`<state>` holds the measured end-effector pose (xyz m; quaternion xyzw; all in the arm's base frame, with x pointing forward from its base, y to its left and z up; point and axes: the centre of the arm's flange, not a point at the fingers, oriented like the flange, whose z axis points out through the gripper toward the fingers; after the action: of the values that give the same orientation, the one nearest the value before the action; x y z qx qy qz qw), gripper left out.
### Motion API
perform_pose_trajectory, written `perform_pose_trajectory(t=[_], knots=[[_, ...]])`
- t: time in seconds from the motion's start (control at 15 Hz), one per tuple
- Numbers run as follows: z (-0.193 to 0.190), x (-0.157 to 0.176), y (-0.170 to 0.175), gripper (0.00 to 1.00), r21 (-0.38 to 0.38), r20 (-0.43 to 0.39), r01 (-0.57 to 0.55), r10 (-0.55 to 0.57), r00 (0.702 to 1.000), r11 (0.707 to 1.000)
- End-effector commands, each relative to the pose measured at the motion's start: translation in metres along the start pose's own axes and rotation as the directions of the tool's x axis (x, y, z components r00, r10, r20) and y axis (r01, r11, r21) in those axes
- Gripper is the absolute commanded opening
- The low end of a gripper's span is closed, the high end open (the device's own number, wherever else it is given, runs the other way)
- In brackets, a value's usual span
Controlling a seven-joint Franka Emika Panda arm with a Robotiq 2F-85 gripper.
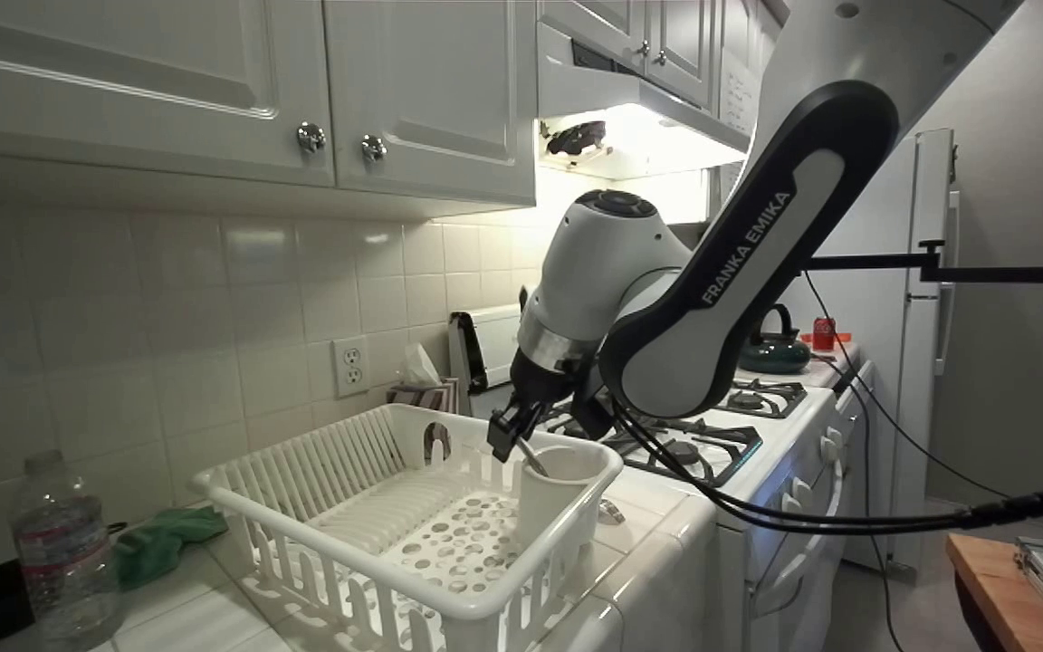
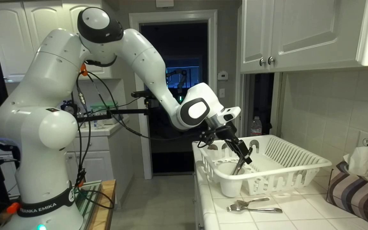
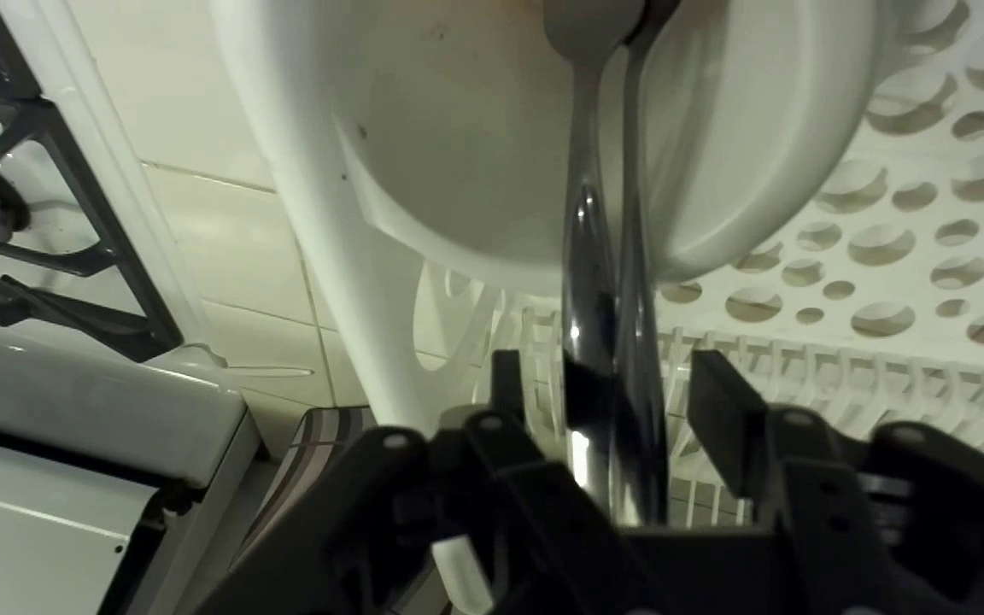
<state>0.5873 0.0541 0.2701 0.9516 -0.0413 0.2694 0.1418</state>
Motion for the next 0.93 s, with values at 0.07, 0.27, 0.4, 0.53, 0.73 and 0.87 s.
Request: perform_pose_trajectory(t=[0.07, 0.27, 0.4, 0.53, 0.73, 0.87], knots=[[-0.002, -0.008, 0.002, 0.92, -0.013, 0.012, -0.007, 0.008, 1.000, 1.000], [-0.008, -0.010, 0.002, 0.87, -0.005, 0.015, -0.003, 0.003, 1.000, 1.000], [-0.010, -0.013, 0.001, 0.81, -0.001, 0.016, 0.005, -0.004, 1.000, 1.000], [-0.013, -0.014, -0.002, 0.77, 0.002, 0.016, 0.011, -0.011, 1.000, 1.000], [-0.016, -0.015, -0.007, 0.76, 0.009, 0.013, 0.020, -0.020, 1.000, 1.000], [-0.018, -0.015, -0.010, 0.69, 0.011, 0.008, 0.025, -0.025, 1.000, 1.000]])
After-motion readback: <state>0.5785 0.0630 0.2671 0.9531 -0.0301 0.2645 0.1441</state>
